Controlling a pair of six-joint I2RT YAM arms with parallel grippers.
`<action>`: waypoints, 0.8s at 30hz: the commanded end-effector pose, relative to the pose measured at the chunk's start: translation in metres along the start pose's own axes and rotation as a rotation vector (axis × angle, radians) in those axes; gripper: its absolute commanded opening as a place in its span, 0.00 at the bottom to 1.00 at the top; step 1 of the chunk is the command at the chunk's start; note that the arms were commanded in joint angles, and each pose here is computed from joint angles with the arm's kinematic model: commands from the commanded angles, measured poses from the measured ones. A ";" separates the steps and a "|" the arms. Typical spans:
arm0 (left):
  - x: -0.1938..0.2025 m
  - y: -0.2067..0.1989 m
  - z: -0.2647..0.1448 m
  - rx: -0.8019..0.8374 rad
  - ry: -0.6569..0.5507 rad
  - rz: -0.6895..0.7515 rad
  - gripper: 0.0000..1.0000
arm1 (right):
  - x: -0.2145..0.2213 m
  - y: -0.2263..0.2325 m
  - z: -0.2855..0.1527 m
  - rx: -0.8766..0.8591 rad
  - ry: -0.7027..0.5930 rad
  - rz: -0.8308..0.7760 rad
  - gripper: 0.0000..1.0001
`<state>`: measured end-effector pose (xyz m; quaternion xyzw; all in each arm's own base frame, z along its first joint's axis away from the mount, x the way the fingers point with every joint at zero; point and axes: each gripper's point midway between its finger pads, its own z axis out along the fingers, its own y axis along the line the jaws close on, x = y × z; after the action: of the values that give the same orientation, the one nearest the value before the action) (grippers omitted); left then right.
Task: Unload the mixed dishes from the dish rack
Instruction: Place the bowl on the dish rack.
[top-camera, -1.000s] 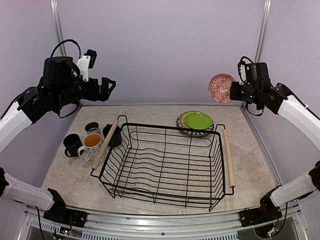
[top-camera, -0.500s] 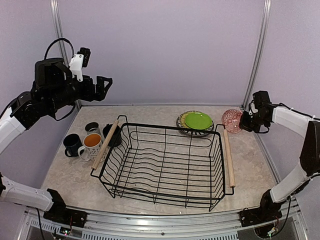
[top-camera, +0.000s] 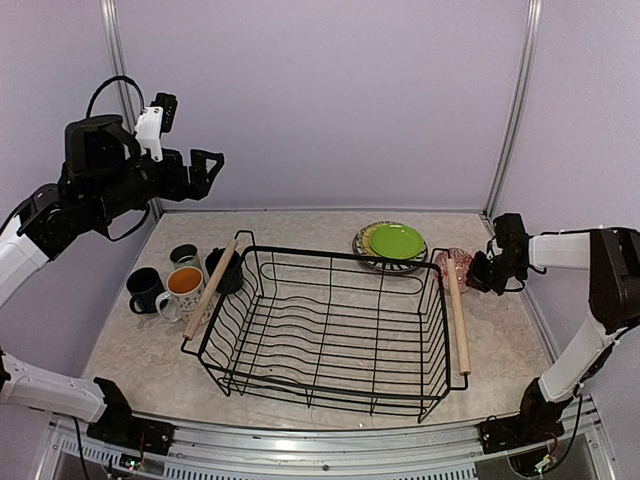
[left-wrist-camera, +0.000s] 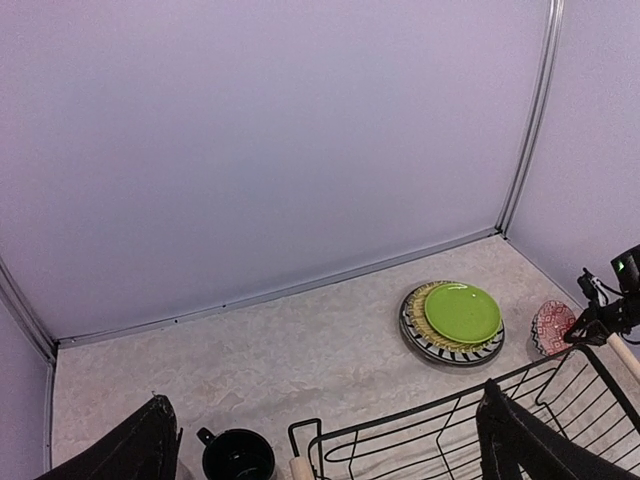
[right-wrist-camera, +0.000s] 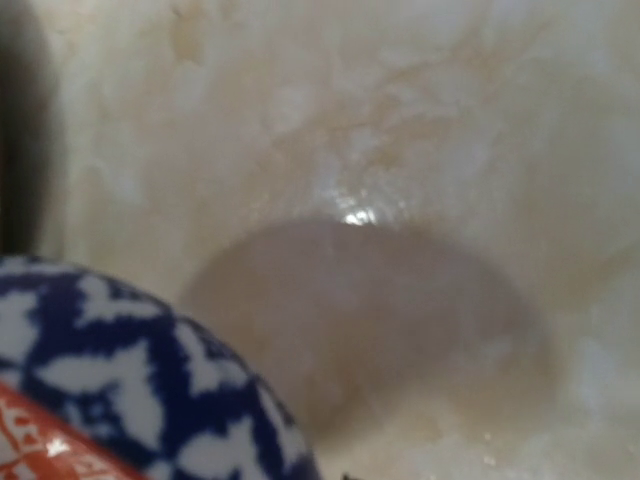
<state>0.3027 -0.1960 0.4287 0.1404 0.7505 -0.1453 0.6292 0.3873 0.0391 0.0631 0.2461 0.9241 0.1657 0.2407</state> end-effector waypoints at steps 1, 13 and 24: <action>-0.001 0.000 -0.002 0.006 -0.006 -0.011 0.99 | -0.005 0.008 0.008 -0.058 -0.025 0.018 0.00; 0.003 0.000 0.002 0.006 0.013 -0.018 0.99 | 0.006 -0.001 0.016 -0.055 -0.025 0.031 0.00; 0.003 0.000 0.001 0.011 0.014 -0.026 0.99 | 0.010 -0.008 0.020 -0.027 -0.012 0.012 0.11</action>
<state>0.3034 -0.1966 0.4276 0.1366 0.7524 -0.1509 0.6265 0.3862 0.0425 0.0461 0.2532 0.9176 0.1811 0.2471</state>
